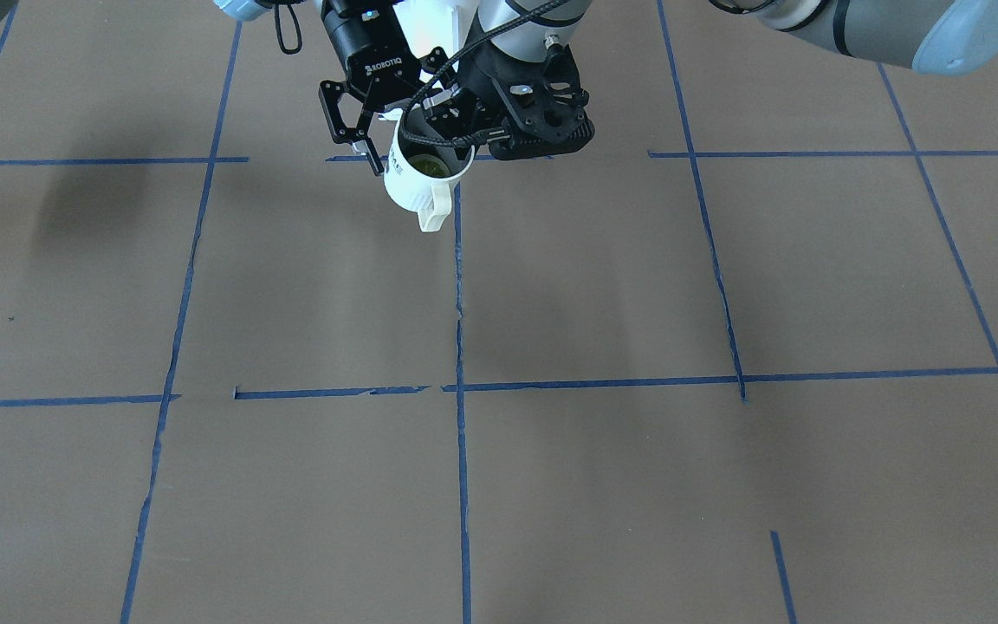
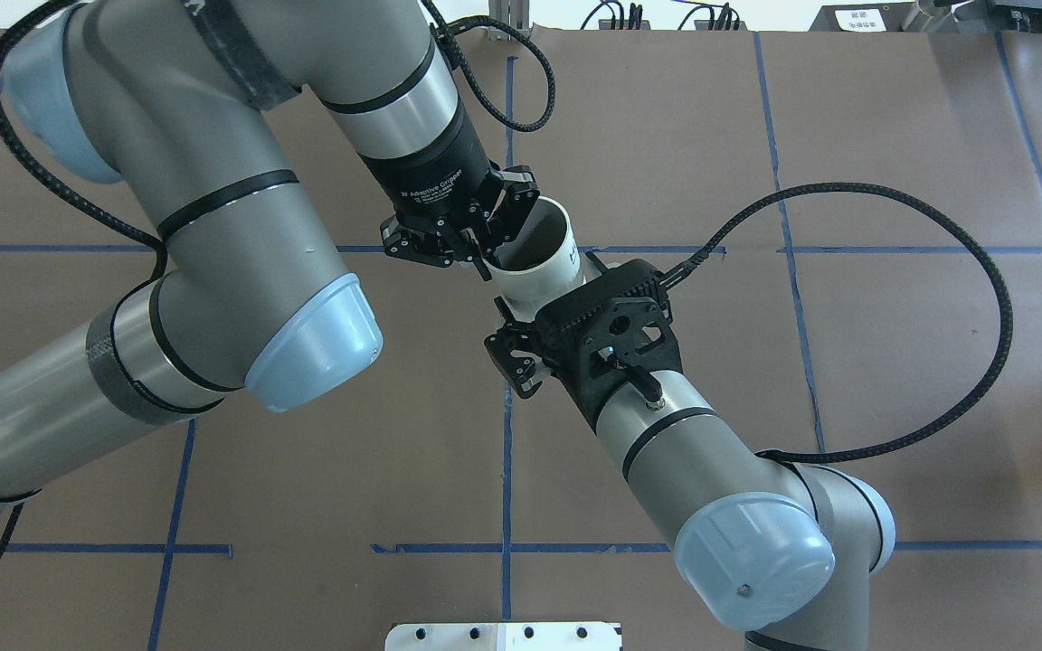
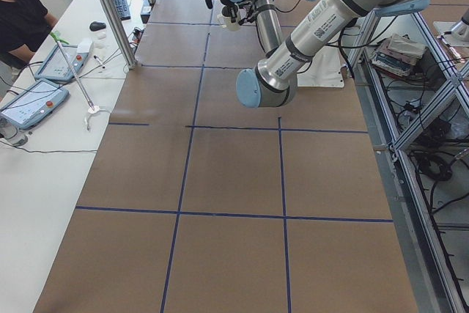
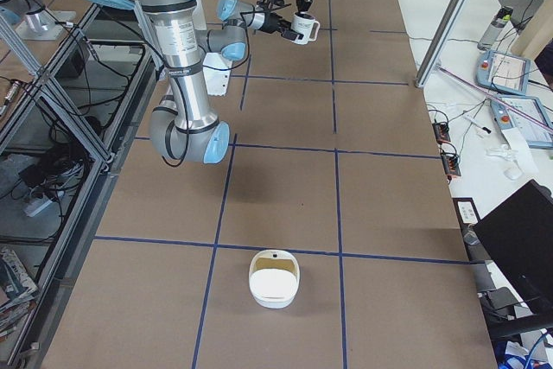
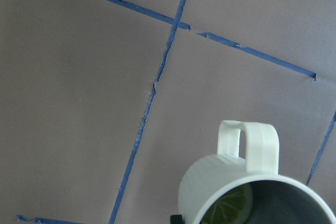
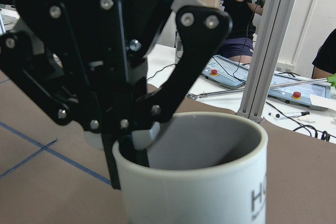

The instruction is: Left arm hands cup to right arm to dump lemon

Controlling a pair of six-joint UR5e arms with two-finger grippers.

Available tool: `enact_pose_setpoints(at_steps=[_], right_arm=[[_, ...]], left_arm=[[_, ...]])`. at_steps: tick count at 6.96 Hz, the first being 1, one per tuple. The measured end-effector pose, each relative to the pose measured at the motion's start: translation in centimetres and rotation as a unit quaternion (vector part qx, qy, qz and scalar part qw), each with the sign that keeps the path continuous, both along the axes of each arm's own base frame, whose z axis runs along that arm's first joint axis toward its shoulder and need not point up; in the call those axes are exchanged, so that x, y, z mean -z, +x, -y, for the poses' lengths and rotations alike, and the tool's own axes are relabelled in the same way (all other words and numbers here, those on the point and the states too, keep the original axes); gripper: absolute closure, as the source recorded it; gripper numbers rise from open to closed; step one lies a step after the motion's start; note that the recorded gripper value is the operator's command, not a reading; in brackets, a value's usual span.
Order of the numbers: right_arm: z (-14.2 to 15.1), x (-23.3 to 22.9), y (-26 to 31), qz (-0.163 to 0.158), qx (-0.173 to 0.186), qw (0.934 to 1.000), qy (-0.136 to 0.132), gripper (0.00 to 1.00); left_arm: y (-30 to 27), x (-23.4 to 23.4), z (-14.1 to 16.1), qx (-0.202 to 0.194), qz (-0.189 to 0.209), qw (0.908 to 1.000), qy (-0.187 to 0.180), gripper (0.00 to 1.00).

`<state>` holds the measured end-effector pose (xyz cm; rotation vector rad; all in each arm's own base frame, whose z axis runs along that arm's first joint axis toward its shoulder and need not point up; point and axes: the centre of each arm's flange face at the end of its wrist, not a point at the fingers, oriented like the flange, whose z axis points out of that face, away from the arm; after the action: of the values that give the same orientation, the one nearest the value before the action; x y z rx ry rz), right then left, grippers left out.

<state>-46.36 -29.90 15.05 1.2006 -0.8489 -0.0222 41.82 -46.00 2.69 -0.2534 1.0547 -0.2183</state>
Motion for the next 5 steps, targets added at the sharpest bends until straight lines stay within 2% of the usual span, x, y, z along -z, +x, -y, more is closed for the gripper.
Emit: enact_pose_setpoints(at_steps=[3, 4, 5], right_arm=[[0.0, -0.1, 0.0, 0.0, 0.0, 1.0, 0.0, 0.0], [0.0, -0.1, 0.0, -0.001, 0.0, 1.0, 0.0, 0.25], [0.0, -0.1, 0.0, -0.001, 0.0, 1.0, 0.0, 0.55]], left_arm=[[-0.3, 0.4, -0.7, -0.006, -0.008, 0.9999, 0.003, 0.98], [-0.5, 0.6, -1.1, -0.011, -0.013, 0.9999, 0.002, 0.92], [-0.7, 0.9, -1.3, -0.015, -0.017, 0.9997, 0.002, 0.69]])
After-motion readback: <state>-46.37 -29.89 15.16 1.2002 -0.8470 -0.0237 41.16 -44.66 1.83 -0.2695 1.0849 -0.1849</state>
